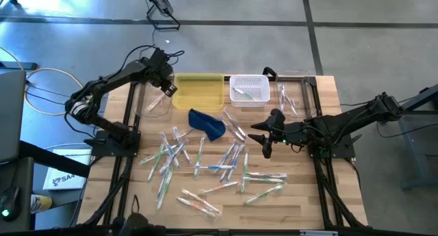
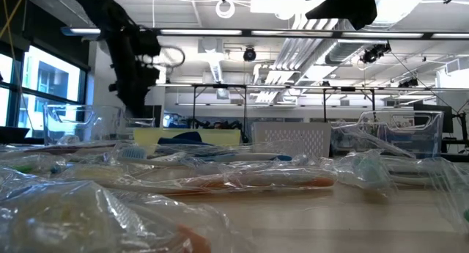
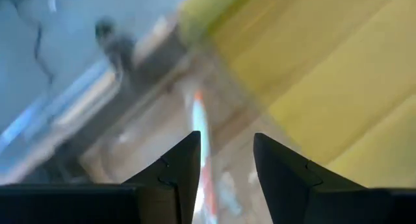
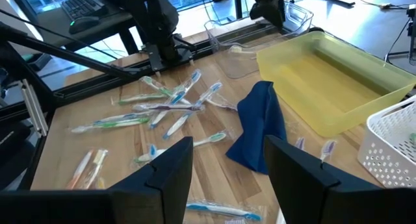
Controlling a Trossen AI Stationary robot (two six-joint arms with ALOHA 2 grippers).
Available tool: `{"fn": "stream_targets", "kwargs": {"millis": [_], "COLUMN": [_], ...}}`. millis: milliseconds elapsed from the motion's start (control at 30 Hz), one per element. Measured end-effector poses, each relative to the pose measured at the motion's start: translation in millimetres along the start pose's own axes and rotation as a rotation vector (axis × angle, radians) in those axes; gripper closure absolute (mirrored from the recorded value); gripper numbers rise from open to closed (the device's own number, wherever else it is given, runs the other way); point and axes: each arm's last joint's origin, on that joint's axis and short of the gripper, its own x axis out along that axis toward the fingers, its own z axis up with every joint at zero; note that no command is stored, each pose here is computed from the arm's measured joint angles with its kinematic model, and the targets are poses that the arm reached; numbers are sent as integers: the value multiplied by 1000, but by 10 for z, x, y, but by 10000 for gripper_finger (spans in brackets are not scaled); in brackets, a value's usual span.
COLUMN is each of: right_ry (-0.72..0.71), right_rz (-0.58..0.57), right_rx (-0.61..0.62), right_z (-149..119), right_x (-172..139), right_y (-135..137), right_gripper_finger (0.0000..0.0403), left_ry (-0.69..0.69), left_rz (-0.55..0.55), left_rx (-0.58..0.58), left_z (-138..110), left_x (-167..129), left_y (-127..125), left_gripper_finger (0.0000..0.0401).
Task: Pick & Place Toothbrushes
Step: Put the violet toothbrush into the right transparent bin
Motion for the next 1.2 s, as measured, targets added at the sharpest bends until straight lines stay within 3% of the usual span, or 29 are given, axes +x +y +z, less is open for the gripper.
{"fn": "stream_targets", "kwargs": {"millis": [333,700,967,1200], "right_ry": [0,0,5,14], "right_rz": [0,-1,-5,-11], "right_rx": [27,25,16,9], "right_z": [0,-1,-5,-15], "right_x": [0,1,4,4], "right_y": [1,0,-6,-12], "right_gripper_finger": [220,220,220,220], "left_ry": [-365,-859,-1093,-1120], "left_rz": [-28,-155,-248,-409], "left_rx": [216,542,677,712], "left_z": [-7,-130,-182,-290], "left_x": [-822,-1621,-1724,-1698], "left_y": [-330,-820,-1162,-1271], "left_gripper_finger": [262,262,262,262]}}
